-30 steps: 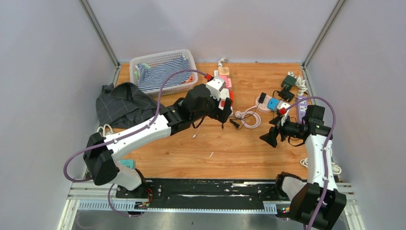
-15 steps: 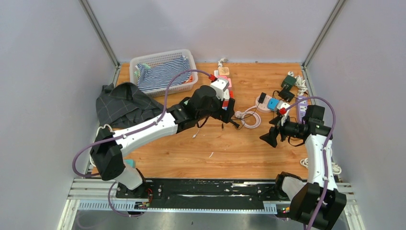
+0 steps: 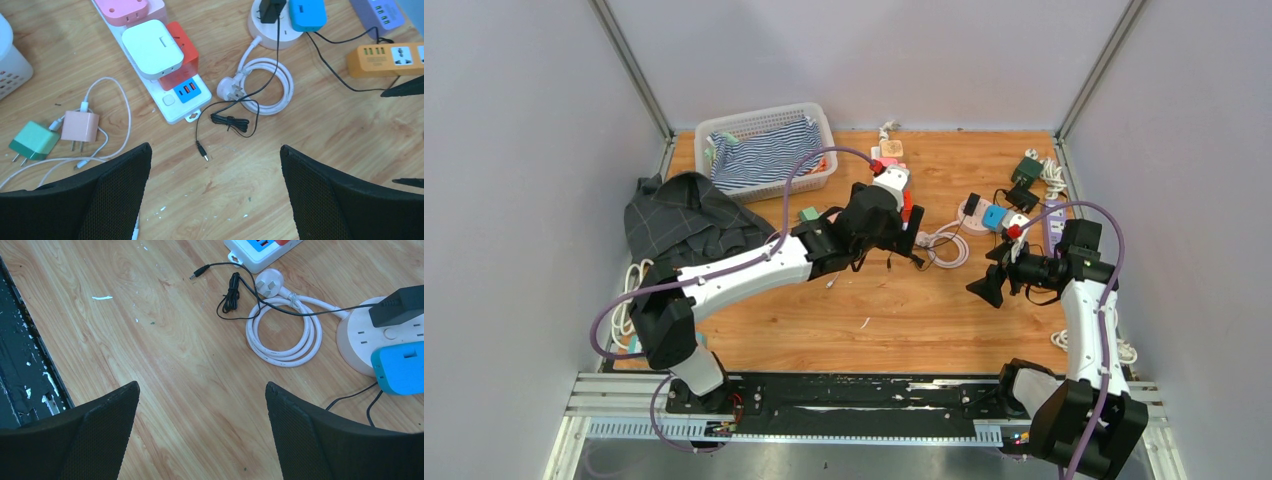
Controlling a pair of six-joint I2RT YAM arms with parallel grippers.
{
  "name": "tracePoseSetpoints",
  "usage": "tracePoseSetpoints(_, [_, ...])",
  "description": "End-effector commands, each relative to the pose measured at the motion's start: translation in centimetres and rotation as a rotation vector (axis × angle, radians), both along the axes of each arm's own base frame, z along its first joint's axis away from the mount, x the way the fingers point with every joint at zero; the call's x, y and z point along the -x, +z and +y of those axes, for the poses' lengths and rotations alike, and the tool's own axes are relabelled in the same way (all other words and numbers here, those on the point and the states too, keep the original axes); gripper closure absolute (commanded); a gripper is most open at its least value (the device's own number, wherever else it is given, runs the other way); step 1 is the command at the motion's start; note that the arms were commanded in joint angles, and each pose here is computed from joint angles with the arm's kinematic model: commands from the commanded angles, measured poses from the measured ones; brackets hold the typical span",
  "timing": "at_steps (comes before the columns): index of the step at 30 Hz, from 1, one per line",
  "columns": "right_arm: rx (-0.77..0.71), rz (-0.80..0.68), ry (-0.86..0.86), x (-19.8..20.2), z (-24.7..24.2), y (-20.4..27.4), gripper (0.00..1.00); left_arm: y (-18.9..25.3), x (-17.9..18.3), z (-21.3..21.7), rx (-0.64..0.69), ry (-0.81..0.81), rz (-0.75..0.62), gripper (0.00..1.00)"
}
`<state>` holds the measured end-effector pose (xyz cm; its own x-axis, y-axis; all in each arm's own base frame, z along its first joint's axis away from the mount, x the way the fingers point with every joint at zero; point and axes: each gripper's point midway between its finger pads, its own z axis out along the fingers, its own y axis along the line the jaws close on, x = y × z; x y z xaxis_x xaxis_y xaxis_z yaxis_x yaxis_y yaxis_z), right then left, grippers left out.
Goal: Pull the plug off the socket
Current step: Reset both arms
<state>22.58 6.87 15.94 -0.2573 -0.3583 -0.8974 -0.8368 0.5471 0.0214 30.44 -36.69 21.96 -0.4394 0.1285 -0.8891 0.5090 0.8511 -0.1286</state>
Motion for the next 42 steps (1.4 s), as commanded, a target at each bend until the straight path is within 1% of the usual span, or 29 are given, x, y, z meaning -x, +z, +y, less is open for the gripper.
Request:
tracePoseSetpoints(1, [-0.008, 0.016, 0.019, 0.4, 0.4, -0.5, 0.04, -0.1, -0.8, 0.6, -0.060, 0.099, -0.029, 0.00])
tracePoseSetpoints(7, [-0.007, 0.018, 0.018, 0.4, 0.4, -0.6, 0.04, 0.1, -0.8, -0.6, -0.028, 0.075, -0.022, 0.00])
tracePoseSetpoints(12, [-0.005, 0.019, 0.016, 0.4, 0.3, -0.7, 0.04, -0.1, -1.3, -0.6, -0.034, 0.123, -0.013, 0.00])
tracePoseSetpoints(19, [-0.001, 0.019, 0.012, 0.4, 0.2, -0.7, 0.04, -0.3, -1.3, -1.7, -0.003, 0.109, -0.003, 0.00])
tracePoseSetpoints(24, [-0.002, 0.010, 0.015, 0.3, 0.3, -0.5, 0.04, 1.3, -1.1, -2.9, 0.083, 0.063, -0.026, 0.00])
tracePoseSetpoints(28, [0.002, 0.017, 0.016, 0.3, 0.3, -0.6, 0.04, 2.1, -1.5, -3.3, 0.102, 0.075, -0.036, 0.00])
tracePoseSetpoints(31, [0.002, 0.013, 0.014, 0.4, 0.3, -0.5, 0.04, 1.8, -2.4, -3.2, 0.068, 0.121, -0.040, 0.00])
tracePoseSetpoints(37, [-0.001, 0.014, 0.017, 0.3, 0.3, -0.6, 0.04, -0.6, -5.3, -0.9, -0.109, 0.342, -0.072, 0.01])
tracePoseSetpoints(39, [0.000, 0.016, 0.016, 0.3, 0.3, -0.6, 0.04, -1.3, -6.0, -0.9, -0.157, 0.356, -0.080, 0.01])
tracePoseSetpoints(42, [0.000, 0.016, 0.016, 0.4, 0.3, -0.6, 0.04, -2.3, -6.5, -1.5, -0.187, 0.342, -0.079, 0.02])
